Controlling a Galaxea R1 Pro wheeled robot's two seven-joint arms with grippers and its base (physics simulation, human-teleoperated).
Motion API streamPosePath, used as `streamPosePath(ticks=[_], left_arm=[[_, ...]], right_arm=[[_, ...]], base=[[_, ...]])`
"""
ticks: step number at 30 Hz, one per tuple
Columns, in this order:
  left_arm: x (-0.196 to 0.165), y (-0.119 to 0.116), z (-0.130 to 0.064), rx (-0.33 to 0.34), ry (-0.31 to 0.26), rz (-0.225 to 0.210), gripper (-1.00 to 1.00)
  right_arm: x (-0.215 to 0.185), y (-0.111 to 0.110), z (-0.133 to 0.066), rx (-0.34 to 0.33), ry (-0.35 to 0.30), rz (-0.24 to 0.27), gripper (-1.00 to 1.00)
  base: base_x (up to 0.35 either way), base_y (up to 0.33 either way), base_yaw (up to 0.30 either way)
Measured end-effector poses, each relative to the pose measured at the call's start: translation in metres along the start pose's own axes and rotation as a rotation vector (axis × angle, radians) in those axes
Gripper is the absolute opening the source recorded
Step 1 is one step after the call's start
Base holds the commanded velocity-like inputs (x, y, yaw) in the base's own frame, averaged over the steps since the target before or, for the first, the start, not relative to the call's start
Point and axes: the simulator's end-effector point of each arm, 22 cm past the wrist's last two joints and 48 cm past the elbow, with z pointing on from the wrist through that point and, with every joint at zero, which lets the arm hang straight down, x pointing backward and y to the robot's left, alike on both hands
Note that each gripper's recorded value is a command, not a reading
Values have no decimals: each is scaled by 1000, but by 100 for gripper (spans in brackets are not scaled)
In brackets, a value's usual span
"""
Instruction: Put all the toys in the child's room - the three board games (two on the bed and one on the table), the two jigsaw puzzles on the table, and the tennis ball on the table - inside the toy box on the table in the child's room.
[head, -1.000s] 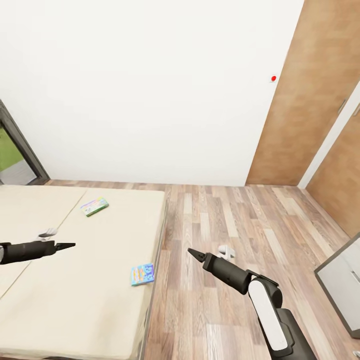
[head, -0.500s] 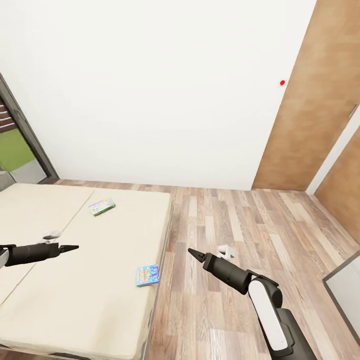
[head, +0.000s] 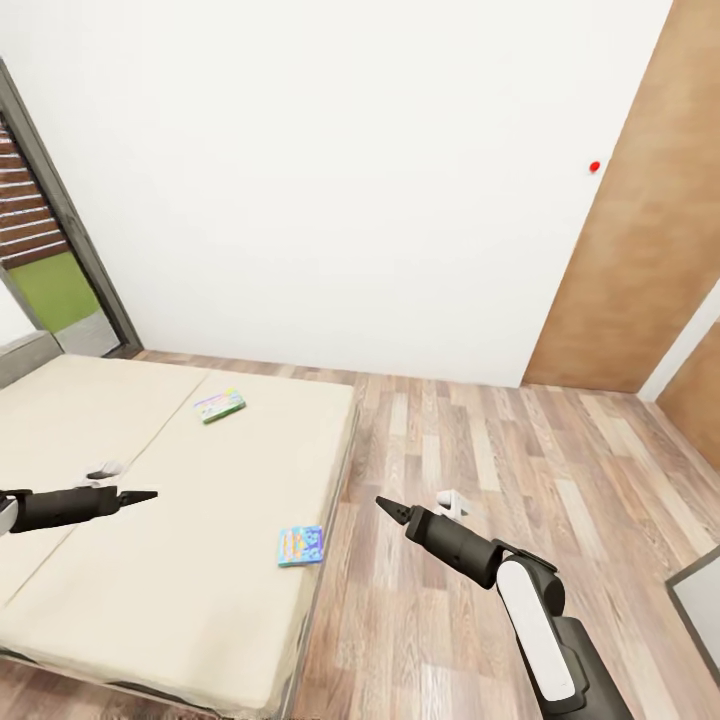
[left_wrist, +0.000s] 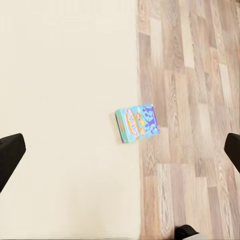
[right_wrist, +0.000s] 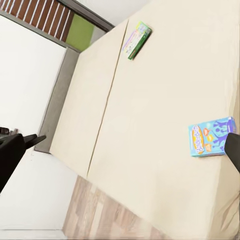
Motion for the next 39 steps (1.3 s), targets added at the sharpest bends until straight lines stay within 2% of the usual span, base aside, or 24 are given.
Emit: streamPosePath(ticks=[14, 39], left_arm=[[0, -1, 0, 1, 0, 0, 100], [-10, -12, -6, 15, -23, 12, 100]], right_arm=[[-1, 1, 0, -1, -2, -1, 100], [-1, 20, -1, -28, -1, -35, 100]], base=[[9, -7, 75], [39, -12, 202]])
